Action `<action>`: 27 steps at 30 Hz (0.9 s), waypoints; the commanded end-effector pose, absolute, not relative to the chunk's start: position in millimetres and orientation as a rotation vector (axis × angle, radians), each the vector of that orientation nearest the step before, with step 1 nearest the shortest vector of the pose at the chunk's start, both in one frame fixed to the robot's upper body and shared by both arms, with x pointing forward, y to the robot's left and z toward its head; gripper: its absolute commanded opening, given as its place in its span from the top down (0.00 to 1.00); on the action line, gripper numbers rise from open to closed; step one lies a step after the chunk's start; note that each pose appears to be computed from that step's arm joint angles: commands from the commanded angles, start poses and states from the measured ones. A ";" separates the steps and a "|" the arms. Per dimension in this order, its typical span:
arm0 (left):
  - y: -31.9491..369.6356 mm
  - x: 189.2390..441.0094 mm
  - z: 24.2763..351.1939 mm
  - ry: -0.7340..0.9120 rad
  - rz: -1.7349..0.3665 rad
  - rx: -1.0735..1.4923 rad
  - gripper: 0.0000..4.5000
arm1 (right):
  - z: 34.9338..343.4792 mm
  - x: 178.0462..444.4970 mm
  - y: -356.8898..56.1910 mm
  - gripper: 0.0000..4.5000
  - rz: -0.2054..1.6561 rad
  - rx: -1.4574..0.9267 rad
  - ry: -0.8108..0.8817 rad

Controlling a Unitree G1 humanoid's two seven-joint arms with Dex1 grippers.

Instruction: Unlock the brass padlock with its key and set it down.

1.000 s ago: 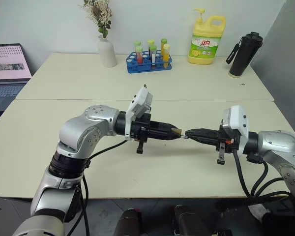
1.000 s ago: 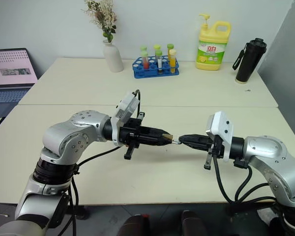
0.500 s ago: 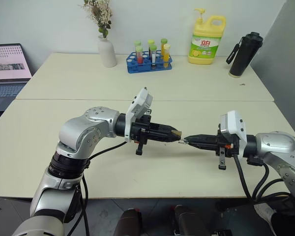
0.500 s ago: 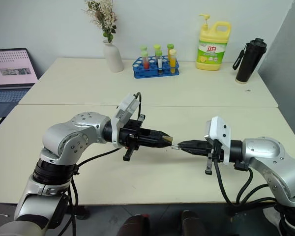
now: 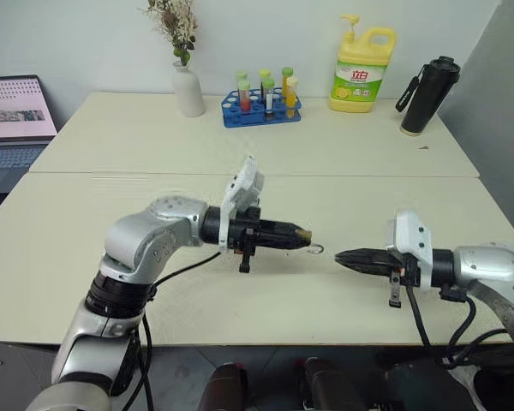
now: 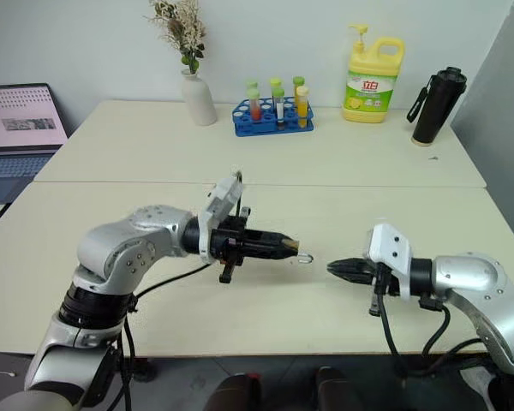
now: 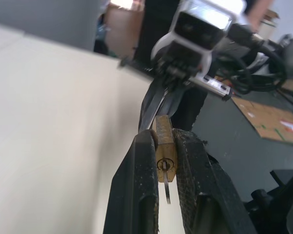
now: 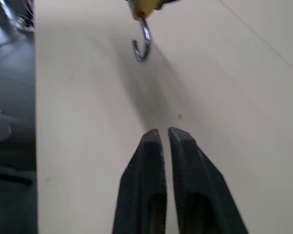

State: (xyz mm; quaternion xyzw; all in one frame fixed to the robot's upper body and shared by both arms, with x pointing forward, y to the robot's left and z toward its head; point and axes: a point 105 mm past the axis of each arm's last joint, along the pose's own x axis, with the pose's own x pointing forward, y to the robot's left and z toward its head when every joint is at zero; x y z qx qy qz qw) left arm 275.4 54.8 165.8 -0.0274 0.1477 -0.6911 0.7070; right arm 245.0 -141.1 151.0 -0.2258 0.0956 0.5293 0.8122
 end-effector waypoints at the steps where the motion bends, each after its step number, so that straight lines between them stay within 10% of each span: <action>1: 48.9 283.5 156.9 0.337 -1.451 -0.067 0.96 | 162.5 236.7 -140.8 0.64 1.142 -0.506 0.145; 9: 44.1 301.1 112.5 0.477 -1.263 -0.161 0.96 | 164.8 222.1 -123.7 0.01 1.195 -0.571 0.097; 23: 38.5 311.6 101.4 0.508 -1.245 -0.194 0.96 | 157.2 222.5 -120.5 0.00 1.201 -0.571 0.109; 27: 39.7 325.0 106.4 0.442 -1.229 -0.136 0.60 | 156.8 223.8 -121.4 0.00 1.199 -0.574 0.111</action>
